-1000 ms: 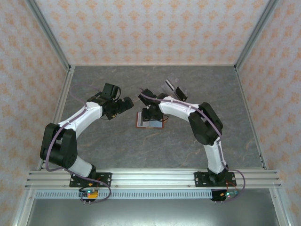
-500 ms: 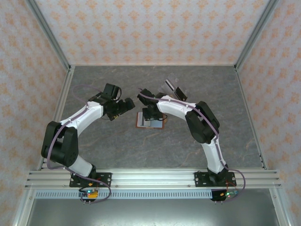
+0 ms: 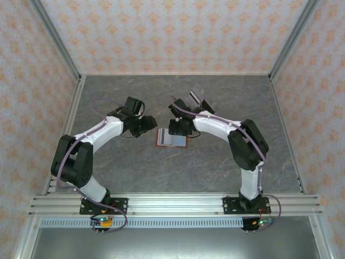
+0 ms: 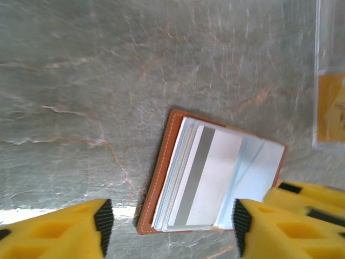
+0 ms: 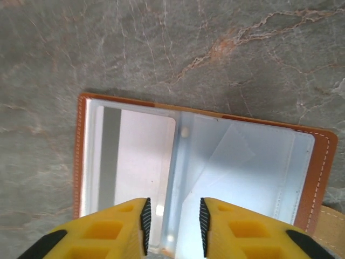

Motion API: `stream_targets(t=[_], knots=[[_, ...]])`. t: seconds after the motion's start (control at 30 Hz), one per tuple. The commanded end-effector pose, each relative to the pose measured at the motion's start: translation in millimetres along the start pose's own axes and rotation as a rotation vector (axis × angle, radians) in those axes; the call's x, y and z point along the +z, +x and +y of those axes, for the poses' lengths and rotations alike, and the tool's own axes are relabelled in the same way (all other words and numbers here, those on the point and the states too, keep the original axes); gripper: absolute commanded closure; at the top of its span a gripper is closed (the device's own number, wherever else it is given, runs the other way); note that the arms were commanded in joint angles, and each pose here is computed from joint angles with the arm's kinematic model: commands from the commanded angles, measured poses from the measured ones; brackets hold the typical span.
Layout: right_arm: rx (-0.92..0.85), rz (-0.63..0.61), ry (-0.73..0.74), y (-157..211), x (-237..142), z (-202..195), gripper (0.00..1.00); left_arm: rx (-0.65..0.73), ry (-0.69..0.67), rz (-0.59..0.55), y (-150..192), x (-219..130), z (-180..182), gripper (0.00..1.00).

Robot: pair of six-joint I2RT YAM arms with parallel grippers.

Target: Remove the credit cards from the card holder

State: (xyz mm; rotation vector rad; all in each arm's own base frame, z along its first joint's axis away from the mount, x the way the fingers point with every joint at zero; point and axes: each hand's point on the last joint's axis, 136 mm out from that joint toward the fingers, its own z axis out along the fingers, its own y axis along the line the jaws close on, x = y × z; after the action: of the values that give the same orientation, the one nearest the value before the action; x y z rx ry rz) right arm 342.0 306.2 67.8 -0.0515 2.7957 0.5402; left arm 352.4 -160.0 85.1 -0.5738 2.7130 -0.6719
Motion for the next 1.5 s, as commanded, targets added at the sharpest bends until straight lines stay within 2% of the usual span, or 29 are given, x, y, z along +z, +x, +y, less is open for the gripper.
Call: stream_targets(t=[0.0, 0.13, 0.67, 0.73, 1.0, 1.47], knots=[[0.098, -0.019, -0.164, -8, -1, 15, 0.71, 0.029, 0.043, 0.021, 0, 9, -20, 0.47], [0.155, -0.009, -0.230, -8, 5, 14, 0.75, 0.045, 0.045, 0.048, 5, 21, -29, 0.58], [0.199, 0.015, -0.234, -6, 24, 6, 0.76, 0.026, 0.030, 0.103, 10, 51, -33, 0.78], [0.197, 0.018, -0.230, -5, 27, 5, 0.79, 0.028, 0.030, 0.107, 11, 53, -33, 0.80], [0.198, 0.031, -0.206, -2, 33, -1, 0.82, 0.017, 0.011, 0.124, 16, 61, -25, 0.84], [0.197, 0.043, -0.205, -1, 40, -2, 0.82, 0.012, -0.024, 0.149, 23, 71, -12, 0.85]])
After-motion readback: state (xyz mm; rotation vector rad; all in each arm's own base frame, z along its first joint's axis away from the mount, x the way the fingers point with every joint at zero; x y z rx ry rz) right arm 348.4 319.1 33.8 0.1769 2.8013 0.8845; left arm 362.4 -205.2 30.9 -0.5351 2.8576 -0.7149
